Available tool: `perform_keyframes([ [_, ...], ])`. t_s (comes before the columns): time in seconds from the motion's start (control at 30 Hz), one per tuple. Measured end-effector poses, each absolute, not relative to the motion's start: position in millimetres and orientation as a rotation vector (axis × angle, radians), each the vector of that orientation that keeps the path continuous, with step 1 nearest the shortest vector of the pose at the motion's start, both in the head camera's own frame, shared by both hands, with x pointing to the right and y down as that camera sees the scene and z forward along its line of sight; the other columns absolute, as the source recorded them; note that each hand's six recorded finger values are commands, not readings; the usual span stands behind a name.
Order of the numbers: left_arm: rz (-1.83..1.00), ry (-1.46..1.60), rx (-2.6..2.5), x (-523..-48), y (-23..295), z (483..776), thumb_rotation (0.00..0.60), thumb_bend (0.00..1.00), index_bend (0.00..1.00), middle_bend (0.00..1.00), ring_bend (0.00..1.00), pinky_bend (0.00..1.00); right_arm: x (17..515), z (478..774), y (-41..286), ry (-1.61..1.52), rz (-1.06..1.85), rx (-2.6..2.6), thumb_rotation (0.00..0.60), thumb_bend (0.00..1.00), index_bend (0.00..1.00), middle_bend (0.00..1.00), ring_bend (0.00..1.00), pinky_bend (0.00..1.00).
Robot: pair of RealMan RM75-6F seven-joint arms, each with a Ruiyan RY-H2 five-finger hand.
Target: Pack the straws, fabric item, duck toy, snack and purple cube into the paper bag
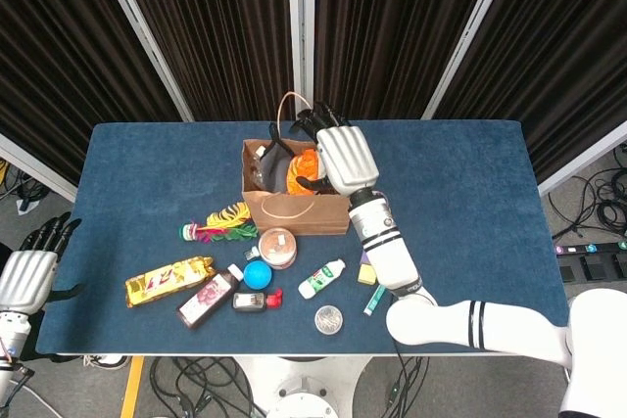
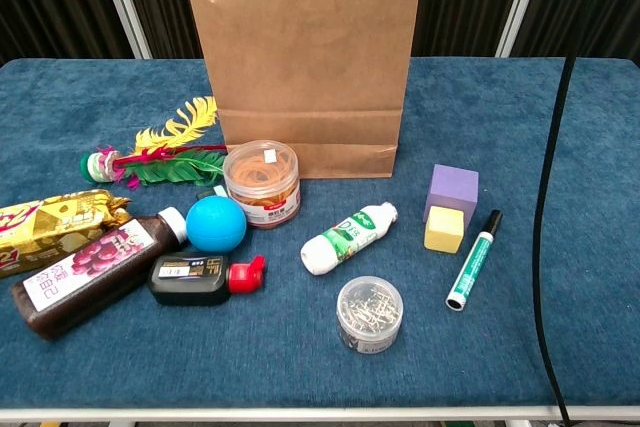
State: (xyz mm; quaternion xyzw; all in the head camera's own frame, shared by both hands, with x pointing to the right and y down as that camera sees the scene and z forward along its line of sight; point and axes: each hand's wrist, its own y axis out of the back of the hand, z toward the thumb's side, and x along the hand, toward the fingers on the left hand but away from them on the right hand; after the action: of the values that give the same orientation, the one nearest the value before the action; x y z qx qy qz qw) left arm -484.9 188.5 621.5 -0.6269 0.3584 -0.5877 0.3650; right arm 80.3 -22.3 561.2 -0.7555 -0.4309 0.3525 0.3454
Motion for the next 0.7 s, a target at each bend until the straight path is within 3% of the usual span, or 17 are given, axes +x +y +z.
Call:
perform_keyframes([
  [0.4, -1.511, 0.909, -1.635, -479.7, 191.5, 622.0, 0.6, 0.06, 0.08, 0.03, 0.0, 0.17, 108.1, 521.0, -18.1, -1.228, 0.738, -1.891, 0.6, 0.0, 0.21, 0.11, 0.0, 0.13],
  [0.53, -1.507, 0.902, -1.659, -474.3, 191.0, 625.5, 0.6, 0.06, 0.08, 0.03, 0.0, 0.17, 152.8, 509.9, -7.9, -1.227, 0.765, -1.748, 0.6, 0.0, 0.21, 0.16, 0.0, 0.13],
  [0.7, -1.494, 0.885, -1.689, -462.8, 191.9, 634.4, 0.6, 0.06, 0.08, 0.03, 0.0, 0.17, 233.2, 531.0, 27.3, -1.156, 0.975, -1.595, 0.6, 0.0, 0.21, 0.16, 0.0, 0.13],
])
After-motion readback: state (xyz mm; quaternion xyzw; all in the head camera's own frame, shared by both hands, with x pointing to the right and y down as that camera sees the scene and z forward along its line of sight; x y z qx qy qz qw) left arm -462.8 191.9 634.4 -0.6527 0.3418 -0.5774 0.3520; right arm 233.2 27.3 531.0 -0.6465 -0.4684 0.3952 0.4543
